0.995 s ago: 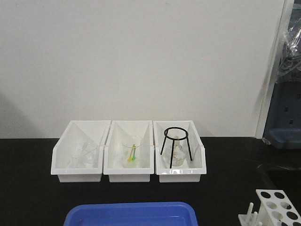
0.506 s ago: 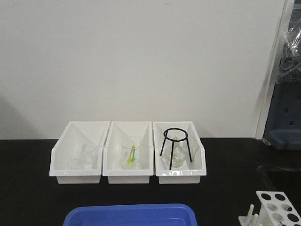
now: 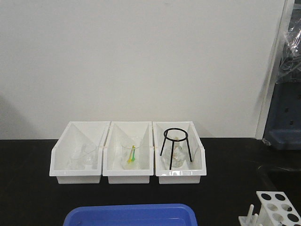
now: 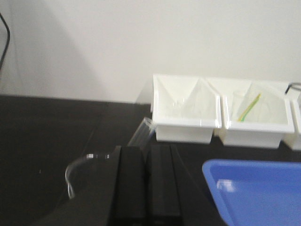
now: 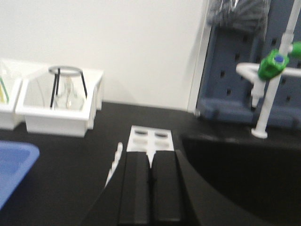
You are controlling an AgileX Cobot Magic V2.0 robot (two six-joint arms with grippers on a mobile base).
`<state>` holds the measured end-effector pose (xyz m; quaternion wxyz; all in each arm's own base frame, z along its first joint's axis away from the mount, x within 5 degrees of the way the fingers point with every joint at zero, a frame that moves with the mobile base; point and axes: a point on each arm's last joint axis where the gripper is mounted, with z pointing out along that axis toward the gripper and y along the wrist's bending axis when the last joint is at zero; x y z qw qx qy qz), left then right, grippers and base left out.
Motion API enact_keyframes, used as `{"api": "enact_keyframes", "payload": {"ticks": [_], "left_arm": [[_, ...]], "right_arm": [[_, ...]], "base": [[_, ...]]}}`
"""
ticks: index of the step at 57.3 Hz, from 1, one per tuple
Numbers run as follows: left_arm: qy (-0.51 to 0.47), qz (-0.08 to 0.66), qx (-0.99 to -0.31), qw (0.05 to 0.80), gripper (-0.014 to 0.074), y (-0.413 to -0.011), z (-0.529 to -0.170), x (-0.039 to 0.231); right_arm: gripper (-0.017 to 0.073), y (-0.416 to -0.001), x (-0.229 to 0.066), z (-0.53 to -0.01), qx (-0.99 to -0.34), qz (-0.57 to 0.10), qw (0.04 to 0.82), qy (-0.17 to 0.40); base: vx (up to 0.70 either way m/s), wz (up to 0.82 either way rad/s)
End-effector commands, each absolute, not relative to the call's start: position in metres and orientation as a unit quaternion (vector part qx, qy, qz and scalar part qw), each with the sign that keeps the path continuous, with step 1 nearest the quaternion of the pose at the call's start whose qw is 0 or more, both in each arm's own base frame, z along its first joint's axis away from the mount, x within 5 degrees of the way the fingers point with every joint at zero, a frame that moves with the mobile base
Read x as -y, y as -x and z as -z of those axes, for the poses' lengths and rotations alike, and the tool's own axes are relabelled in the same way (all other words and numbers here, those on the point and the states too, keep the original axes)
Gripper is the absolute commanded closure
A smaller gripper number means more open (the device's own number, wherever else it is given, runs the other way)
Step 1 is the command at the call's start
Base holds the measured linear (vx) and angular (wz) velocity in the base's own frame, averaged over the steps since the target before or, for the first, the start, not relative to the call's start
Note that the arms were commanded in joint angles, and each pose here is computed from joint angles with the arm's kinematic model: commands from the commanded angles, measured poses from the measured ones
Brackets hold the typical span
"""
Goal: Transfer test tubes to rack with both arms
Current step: 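Lower the left gripper around the glass test tube in the beaker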
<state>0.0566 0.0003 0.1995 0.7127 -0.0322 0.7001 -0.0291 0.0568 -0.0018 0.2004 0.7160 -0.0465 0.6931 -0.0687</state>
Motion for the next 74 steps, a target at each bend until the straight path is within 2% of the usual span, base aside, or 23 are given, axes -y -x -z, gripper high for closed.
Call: {"api": "enact_keyframes", "payload": {"ticks": [1,12,23,34,42,51,59,68,74], "left_arm": [[0.029,0.031,-0.631,0.775,0.0598,-0.053,-0.222,0.000],[0.027,0.034,-0.594,0.803,0.0598,-0.050,-0.231,0.000],[0.016,0.024,-0.568,0.823,0.0595,-0.043,-0.262,0.000],[-0.029,-0.044,-0.599,0.799,0.0577,-0.042,-0.301,0.000],[-0.037,-0.055,-0.633,0.772,0.0550,-0.057,-0.312,-0.001],[-0.040,-0.053,-0.677,0.733,0.0469,-0.080,-0.306,-0.001],[-0.042,-0.051,-0.702,0.709,0.0337,-0.092,-0.300,-0.001],[-0.042,-0.050,-0.715,0.696,0.0181,-0.099,-0.296,-0.001],[-0.042,-0.050,-0.717,0.694,0.0116,-0.099,-0.296,-0.001]], "right_arm": [[0.0568,-0.055,-0.001,-0.210,-0.637,0.068,0.766,0.057],[0.0568,-0.052,-0.002,-0.224,-0.601,0.059,0.795,0.053],[0.0568,-0.050,-0.001,-0.252,-0.598,0.062,0.798,0.048],[0.0566,-0.054,-0.001,-0.294,-0.586,0.047,0.808,0.036],[0.0562,-0.064,-0.001,-0.301,-0.603,0.046,0.796,0.037],[0.0544,-0.078,0.000,-0.296,-0.633,0.044,0.772,0.038],[0.0506,-0.085,0.000,-0.292,-0.651,0.043,0.757,0.038],[0.0424,-0.090,0.000,-0.289,-0.663,0.043,0.747,0.038],[0.0354,-0.091,0.000,-0.289,-0.664,0.042,0.746,0.039]], "base": [[0.00,0.00],[0.00,0.00],[0.00,0.00],[0.00,0.00],[0.00,0.00],[0.00,0.00],[0.00,0.00],[0.00,0.00],[0.00,0.00]]}}
